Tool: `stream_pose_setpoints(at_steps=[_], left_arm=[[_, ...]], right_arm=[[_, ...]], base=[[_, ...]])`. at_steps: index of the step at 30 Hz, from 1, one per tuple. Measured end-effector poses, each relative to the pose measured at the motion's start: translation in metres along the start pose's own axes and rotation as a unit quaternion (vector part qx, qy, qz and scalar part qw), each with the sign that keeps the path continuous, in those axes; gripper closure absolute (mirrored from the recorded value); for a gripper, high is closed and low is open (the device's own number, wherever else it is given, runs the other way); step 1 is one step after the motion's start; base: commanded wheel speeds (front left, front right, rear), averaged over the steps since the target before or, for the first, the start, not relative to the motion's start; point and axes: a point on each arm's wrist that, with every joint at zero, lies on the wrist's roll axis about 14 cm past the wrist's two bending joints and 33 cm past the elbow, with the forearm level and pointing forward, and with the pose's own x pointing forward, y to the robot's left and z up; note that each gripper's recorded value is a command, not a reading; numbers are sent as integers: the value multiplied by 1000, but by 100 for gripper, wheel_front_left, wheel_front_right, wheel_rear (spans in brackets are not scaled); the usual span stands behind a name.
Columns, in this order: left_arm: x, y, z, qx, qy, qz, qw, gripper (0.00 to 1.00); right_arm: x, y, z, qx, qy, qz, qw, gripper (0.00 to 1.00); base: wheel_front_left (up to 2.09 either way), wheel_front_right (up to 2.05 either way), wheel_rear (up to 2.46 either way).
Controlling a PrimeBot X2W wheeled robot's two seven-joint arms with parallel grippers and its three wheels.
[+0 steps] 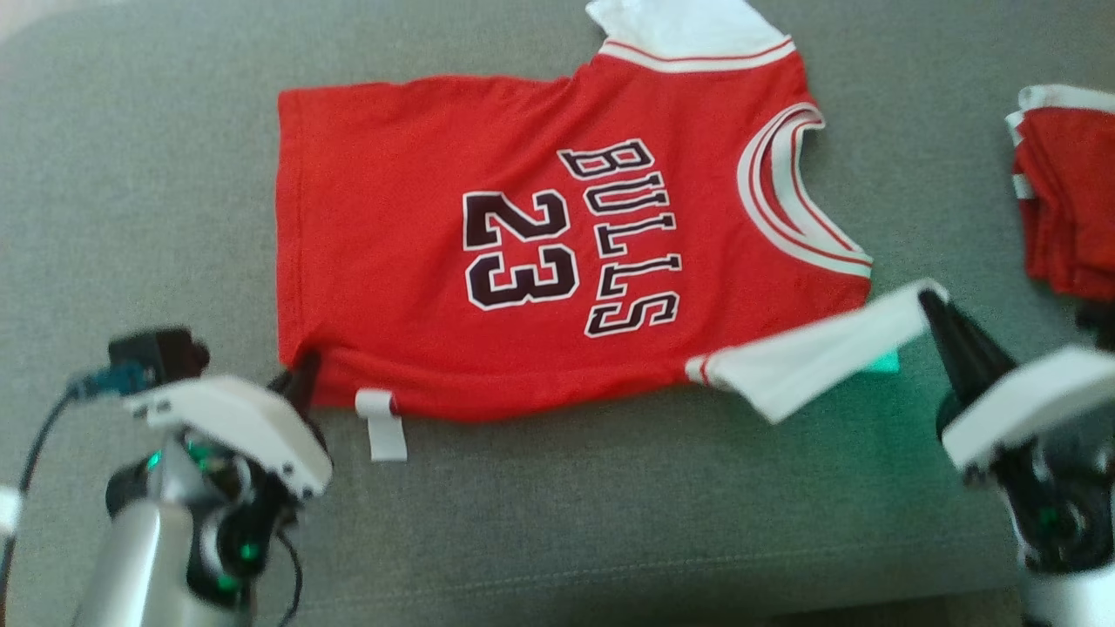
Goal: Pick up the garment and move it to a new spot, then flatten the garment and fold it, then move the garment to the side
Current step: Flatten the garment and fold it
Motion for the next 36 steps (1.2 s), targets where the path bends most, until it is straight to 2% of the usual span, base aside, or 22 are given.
stream_pose_setpoints(at_steps=[11, 12, 13, 14, 16, 17, 19, 23, 28, 29, 36], left_arm=[[46, 15, 12, -49, 43, 10, 998, 100], [48, 16, 12, -53, 44, 9, 998, 75], [51, 16, 13, -55, 41, 10, 998, 27], [53, 16, 13, -56, 38, 9, 998, 0], [56, 15, 16, -64, 25, 5, 998, 0], [58, 15, 17, -64, 16, 5, 998, 0], [59, 17, 25, -54, -19, 10, 998, 0], [55, 16, 51, 1, -115, 20, 993, 0], [38, 2, 79, 67, -228, 20, 971, 0], [28, -3, 79, 93, -257, 21, 962, 0], [-1, -14, 63, 133, -288, 19, 948, 0]], right_arm=[[68, 15, 26, -18, -13, 37, 999, 100], [72, 16, 27, -18, -16, 41, 999, 100], [75, 18, 27, -16, -20, 45, 999, 100], [79, 21, 26, -16, -21, 49, 998, 94], [84, 25, 25, -17, -29, 58, 998, 15], [86, 26, 25, -17, -35, 61, 997, 0], [87, 27, 27, -22, -56, 63, 996, 0], [85, 30, 37, -47, -112, 72, 990, 0], [72, 34, 59, -109, -195, 79, 972, 0], [64, 35, 62, -128, -214, 81, 965, 0], [28, 27, 49, -170, -222, 68, 958, 0]], base=[[0, 0, 0], [0, 0, 0], [0, 0, 0], [0, 0, 0], [0, 0, 0], [0, 0, 0], [0, 0, 0], [0, 0, 0], [0, 0, 0], [0, 0, 0], [0, 0, 0]])
